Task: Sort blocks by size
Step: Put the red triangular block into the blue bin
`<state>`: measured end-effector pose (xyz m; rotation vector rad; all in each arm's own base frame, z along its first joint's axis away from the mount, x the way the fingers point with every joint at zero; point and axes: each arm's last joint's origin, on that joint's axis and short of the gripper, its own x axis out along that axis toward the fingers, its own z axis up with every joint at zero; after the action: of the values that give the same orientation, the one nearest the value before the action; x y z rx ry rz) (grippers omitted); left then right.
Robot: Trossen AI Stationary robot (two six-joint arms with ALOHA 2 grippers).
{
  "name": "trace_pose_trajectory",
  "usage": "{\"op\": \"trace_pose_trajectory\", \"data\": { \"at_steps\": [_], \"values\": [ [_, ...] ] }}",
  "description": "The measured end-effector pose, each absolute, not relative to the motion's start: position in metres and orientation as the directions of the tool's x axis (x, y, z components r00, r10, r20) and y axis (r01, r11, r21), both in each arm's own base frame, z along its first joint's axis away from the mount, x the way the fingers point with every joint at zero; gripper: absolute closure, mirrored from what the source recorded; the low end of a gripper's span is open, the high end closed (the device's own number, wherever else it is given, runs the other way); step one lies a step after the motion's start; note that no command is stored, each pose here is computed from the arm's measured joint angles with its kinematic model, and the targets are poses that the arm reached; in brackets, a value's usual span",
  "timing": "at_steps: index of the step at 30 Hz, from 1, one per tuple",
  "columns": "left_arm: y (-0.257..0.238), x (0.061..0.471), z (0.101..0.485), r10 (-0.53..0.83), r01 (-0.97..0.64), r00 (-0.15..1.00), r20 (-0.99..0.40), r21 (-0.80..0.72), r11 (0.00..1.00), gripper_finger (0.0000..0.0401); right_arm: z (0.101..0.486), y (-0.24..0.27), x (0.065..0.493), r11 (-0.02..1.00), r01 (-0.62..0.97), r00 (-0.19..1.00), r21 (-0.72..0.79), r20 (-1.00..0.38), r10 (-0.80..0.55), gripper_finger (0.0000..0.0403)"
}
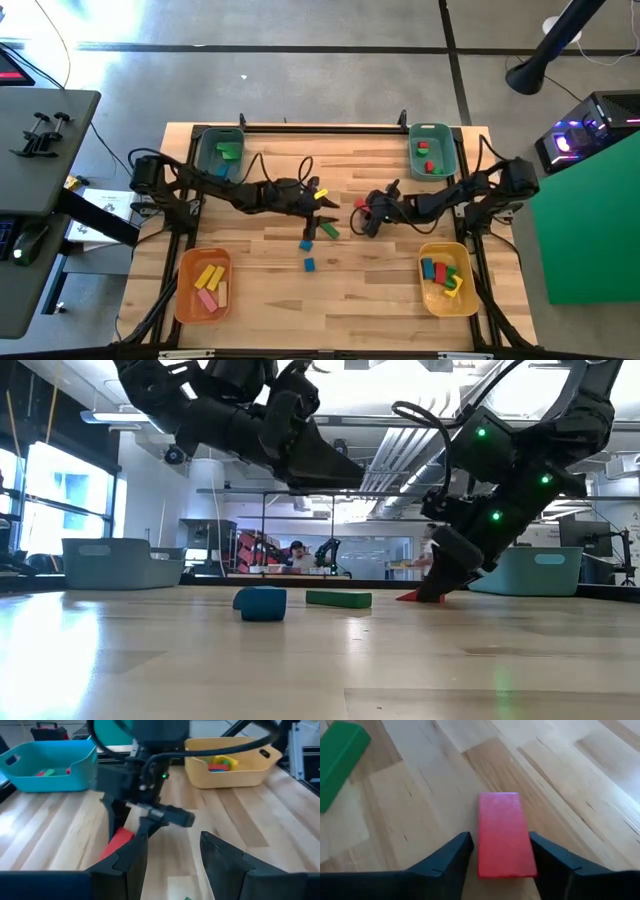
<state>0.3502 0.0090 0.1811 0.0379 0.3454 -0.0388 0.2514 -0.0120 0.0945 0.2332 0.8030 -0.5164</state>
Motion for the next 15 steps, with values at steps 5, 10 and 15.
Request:
{"op": "trace_pose_trajectory", "data": {
  "at_steps": [5, 10, 15],
  "values": [
    [0.000, 0.350, 0.180, -0.020, 0.041, 0.938, -0.346, 0.053, 0.998, 0.0236, 0.098, -0.011, 0.255, 0.862, 0.506, 0.619, 0.027, -0.707, -0.341, 0.0277],
    [-0.006, 0.350, 0.181, -0.035, 0.075, 0.939, -0.342, 0.107, 0.991, 0.0236, 0.112, -0.003, 0.257, 0.901, 0.430, 0.694, 0.052, -0.658, -0.293, 0.0277],
    [-0.021, 0.350, 0.181, -0.076, 0.171, 0.938, -0.339, 0.259, 0.951, 0.0236, 0.139, 0.006, 0.255, 0.948, 0.307, 0.784, 0.079, -0.586, -0.205, 0.0277]
  ]
}}
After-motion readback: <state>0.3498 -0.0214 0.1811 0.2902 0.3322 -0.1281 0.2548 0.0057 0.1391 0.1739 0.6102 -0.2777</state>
